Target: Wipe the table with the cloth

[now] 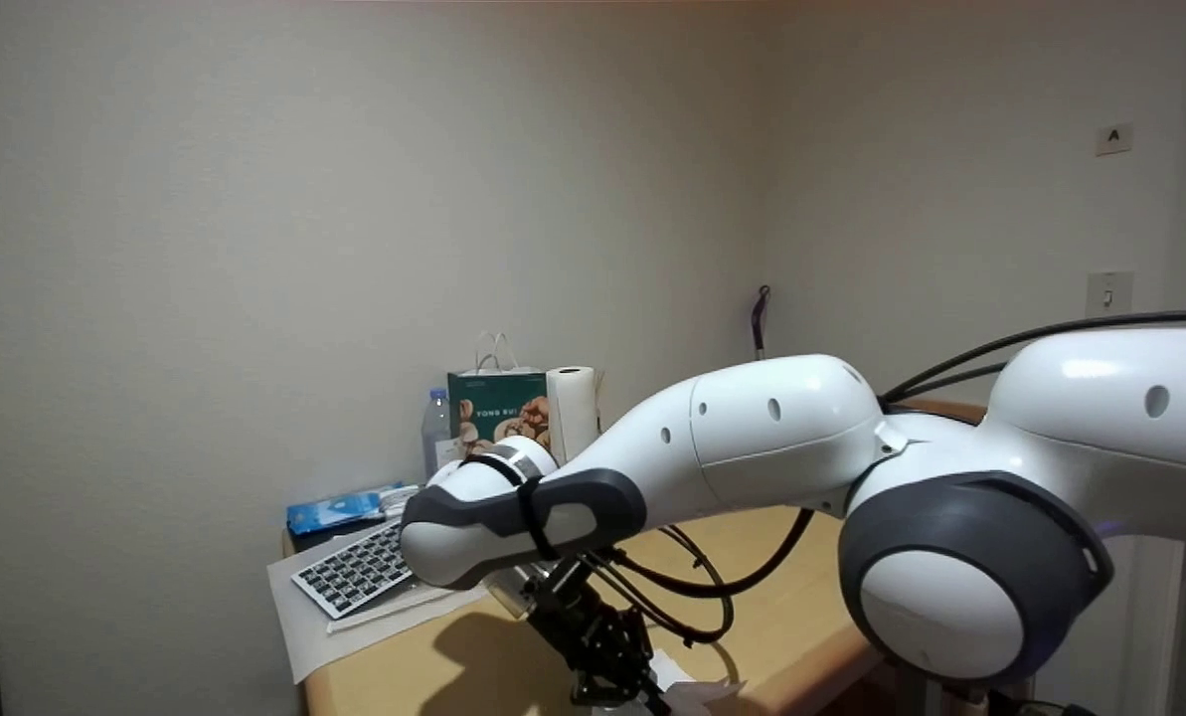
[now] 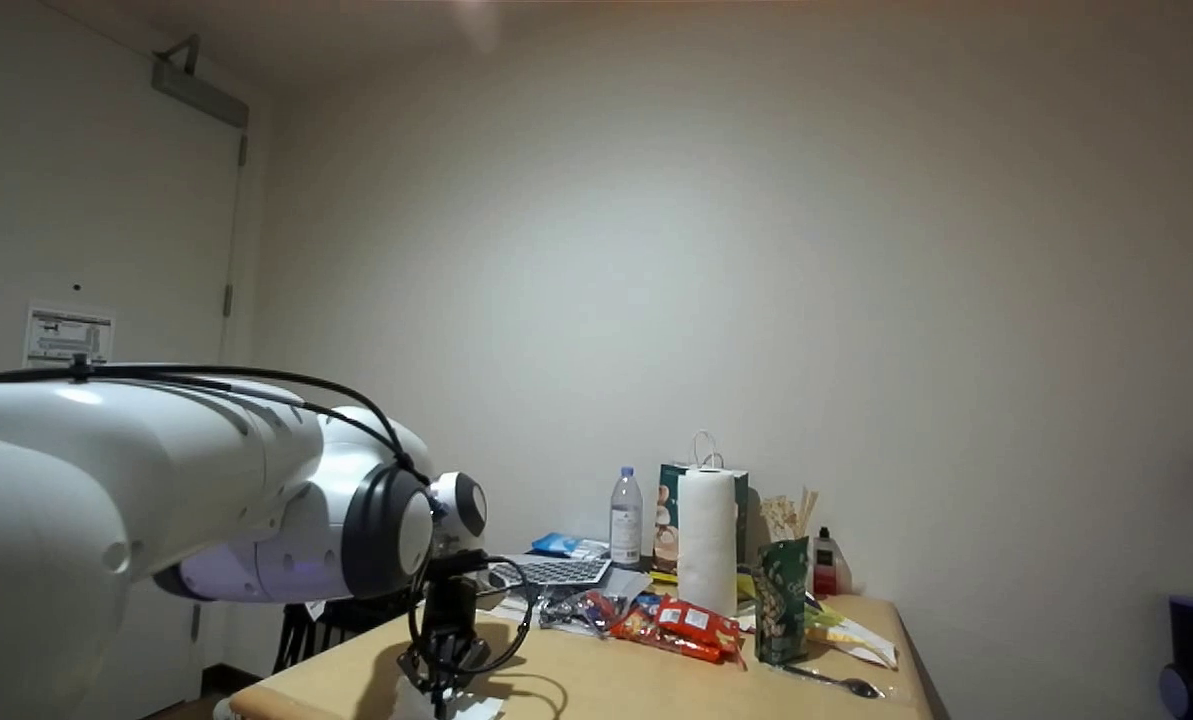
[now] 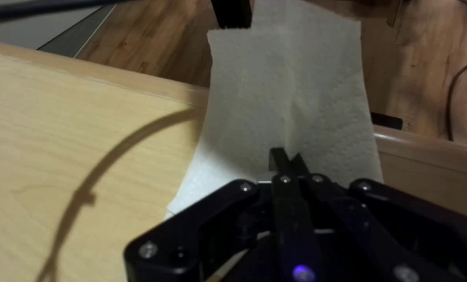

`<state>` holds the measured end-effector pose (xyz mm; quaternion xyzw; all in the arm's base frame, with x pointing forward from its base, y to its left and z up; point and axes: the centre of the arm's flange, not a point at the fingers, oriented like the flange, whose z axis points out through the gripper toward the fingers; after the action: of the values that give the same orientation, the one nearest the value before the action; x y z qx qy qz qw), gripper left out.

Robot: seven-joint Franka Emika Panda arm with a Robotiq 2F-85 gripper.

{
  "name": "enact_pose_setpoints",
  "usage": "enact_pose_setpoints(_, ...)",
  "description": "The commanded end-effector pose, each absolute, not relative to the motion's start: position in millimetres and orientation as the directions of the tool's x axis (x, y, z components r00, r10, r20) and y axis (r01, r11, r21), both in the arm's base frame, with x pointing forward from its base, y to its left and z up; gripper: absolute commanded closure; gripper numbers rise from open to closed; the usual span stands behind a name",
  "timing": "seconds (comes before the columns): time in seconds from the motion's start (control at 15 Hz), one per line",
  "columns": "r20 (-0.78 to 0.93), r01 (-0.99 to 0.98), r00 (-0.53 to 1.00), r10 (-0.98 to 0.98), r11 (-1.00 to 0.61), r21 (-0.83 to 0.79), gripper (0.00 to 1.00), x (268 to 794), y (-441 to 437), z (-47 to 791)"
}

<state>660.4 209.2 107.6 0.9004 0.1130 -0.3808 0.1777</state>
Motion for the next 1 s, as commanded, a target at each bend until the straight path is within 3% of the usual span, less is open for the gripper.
enact_pose_setpoints(0.0, -0.752, 0.178, 0.659, -0.002, -0.971, 0.158, 1.0, 629, 135, 74)
enact_pose_setpoints(0.13, -0.763, 0.089, 0.646, -0.025, -0.99, 0.108, 1.0, 630, 103, 71)
enact_pose_setpoints(0.2, -0.761, 0.18, 0.648, 0.011, -0.974, 0.139, 0.99, 672, 140, 104)
enact_pose_setpoints(0.67, -0.771, 0.11, 0.637, -0.006, -0.989, 0.099, 1.0, 676, 112, 103)
enact_pose_setpoints(0.93, -0.778, -0.07, 0.615, -0.13, -0.991, 0.11, 1.0, 685, 60, 89)
